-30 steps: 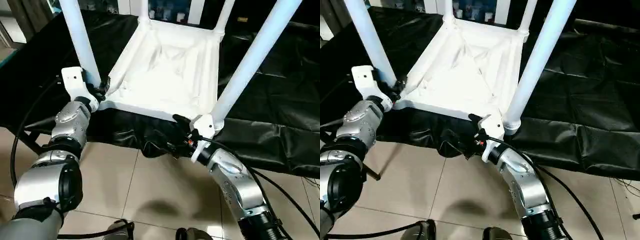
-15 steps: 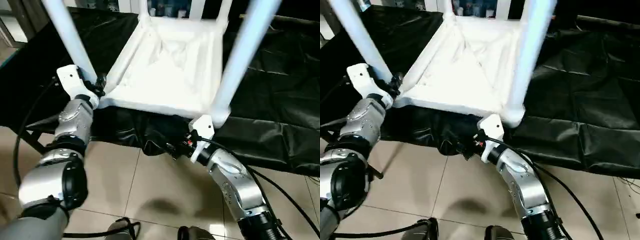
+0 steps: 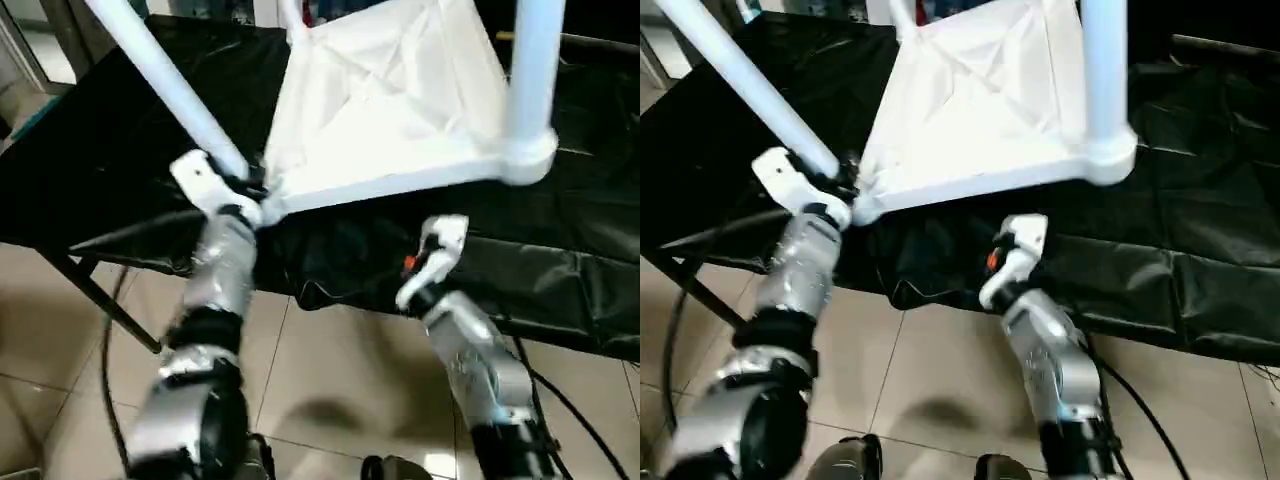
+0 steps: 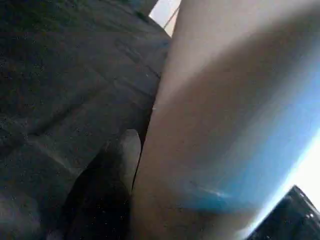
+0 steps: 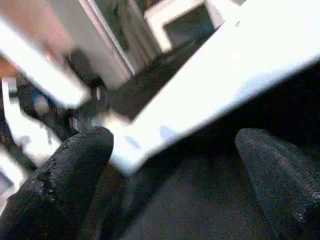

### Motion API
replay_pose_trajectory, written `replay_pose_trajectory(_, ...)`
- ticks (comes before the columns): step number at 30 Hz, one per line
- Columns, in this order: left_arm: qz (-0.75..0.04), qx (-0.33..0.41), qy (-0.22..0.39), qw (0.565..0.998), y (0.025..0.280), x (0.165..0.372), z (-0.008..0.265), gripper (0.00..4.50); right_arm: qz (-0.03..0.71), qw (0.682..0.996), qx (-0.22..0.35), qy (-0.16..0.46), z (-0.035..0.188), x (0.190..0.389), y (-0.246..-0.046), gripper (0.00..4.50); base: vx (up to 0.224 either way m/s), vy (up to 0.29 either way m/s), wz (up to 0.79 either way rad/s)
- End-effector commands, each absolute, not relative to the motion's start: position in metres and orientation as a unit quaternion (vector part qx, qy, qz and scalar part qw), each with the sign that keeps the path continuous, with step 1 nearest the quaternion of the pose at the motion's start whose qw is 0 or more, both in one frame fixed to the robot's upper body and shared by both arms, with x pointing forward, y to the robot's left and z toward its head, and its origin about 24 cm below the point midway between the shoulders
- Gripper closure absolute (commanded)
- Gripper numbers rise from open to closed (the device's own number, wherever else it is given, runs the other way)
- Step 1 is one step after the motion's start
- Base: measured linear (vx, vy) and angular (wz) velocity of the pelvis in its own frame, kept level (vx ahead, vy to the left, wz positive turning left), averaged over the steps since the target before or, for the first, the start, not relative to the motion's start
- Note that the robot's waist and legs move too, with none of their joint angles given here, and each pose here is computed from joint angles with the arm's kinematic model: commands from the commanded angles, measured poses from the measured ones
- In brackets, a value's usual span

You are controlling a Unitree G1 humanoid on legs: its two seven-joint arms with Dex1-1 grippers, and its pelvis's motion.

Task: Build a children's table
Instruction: Flip table

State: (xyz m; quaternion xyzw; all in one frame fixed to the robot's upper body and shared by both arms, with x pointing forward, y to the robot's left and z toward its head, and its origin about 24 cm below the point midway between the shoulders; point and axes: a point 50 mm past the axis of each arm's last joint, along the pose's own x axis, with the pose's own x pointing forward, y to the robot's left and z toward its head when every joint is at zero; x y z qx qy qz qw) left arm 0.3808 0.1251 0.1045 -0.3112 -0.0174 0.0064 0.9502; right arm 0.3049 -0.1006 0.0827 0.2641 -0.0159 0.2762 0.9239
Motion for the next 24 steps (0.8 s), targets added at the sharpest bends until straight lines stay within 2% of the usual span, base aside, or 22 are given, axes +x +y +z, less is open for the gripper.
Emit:
replay_pose_trajectory(1,0.010,-0.358,-0.036,0.933,0.122,0.379,0.114,2.10,0.258,0.916,0.306,-0.018,0.083,0.308,-0.105,0.00,0.000,0.000,0.00)
replay_pose_trajectory(5,0.010,-0.356,-0.035,0.934,0.117,0.374,0.116,2.10,0.251,0.903,0.348,-0.028,0.089,0.313,-0.106,0.00,0.000,0.000,0.00)
replay_pose_trajectory(6,0.009,-0.355,-0.034,0.934,0.115,0.371,0.118,2.10,0.241,0.892,0.381,-0.031,0.092,0.317,-0.106,0.00,0.000,0.000,0.00)
replay_pose_trajectory(7,0.009,-0.355,-0.034,0.934,0.115,0.371,0.118,2.10,0.241,0.892,0.381,-0.031,0.092,0.317,-0.106,0.00,0.000,0.000,0.00)
replay_pose_trajectory(9,0.009,-0.356,-0.033,0.934,0.112,0.366,0.118,2.10,0.205,0.886,0.416,-0.020,0.090,0.327,-0.109,0.00,0.000,0.000,0.00)
replay_pose_trajectory(12,0.007,-0.358,-0.031,0.933,0.110,0.363,0.118,2.10,0.180,0.883,0.432,-0.010,0.090,0.337,-0.110,0.00,0.000,0.000,0.00)
replay_pose_trajectory(19,-0.005,-0.361,-0.019,0.933,0.100,0.357,0.117,2.10,0.173,0.875,0.452,0.004,0.095,0.354,-0.104,0.00,0.000,0.000,0.00)
replay_pose_trajectory(24,-0.014,-0.357,-0.012,0.934,0.095,0.353,0.117,2.10,0.137,0.859,0.492,0.010,0.095,0.368,-0.107,0.00,0.000,0.000,0.00)
